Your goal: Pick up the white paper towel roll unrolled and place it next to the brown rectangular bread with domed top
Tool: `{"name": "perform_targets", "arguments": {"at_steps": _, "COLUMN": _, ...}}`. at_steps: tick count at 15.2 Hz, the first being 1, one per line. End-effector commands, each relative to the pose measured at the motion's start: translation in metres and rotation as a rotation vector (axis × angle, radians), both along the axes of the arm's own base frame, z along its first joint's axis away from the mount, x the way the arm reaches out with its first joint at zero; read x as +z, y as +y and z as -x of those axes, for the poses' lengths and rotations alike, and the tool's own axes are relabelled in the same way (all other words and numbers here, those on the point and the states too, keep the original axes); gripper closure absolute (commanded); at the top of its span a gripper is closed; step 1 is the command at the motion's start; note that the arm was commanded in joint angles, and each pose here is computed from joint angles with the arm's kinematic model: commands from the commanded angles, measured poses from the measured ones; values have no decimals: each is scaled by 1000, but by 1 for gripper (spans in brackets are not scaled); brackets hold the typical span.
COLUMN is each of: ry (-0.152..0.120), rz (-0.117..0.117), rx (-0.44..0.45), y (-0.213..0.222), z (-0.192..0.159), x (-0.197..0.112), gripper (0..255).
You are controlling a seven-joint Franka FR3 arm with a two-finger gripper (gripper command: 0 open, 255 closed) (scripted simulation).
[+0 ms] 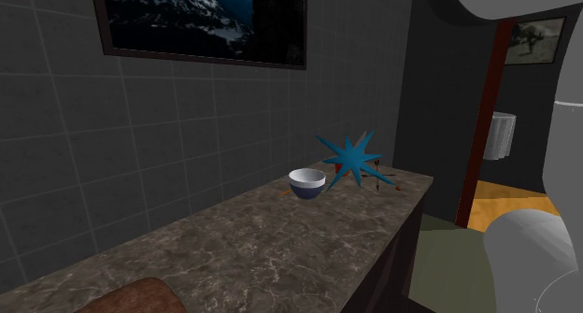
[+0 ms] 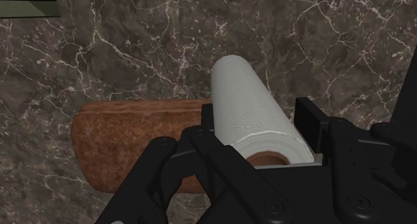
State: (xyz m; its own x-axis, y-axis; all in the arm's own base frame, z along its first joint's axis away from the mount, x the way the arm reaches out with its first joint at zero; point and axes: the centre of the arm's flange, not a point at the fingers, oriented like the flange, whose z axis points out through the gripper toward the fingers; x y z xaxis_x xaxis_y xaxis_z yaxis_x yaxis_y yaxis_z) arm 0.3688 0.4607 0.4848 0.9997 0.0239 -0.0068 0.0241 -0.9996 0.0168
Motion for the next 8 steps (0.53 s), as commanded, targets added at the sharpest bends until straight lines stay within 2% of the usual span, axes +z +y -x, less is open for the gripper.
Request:
{"name": "perform_targets", "arguments": {"at_steps": 1, "ry": 0, "rz": 0, "rx": 0, "y": 0, "z": 0, "x": -11, "gripper": 255}}
{"name": "perform_targets", "arguments": {"at_steps": 8, "ry": 0, "rz": 0, "rx": 0, "y": 0, "z": 0, "x": -48, "gripper": 255}}
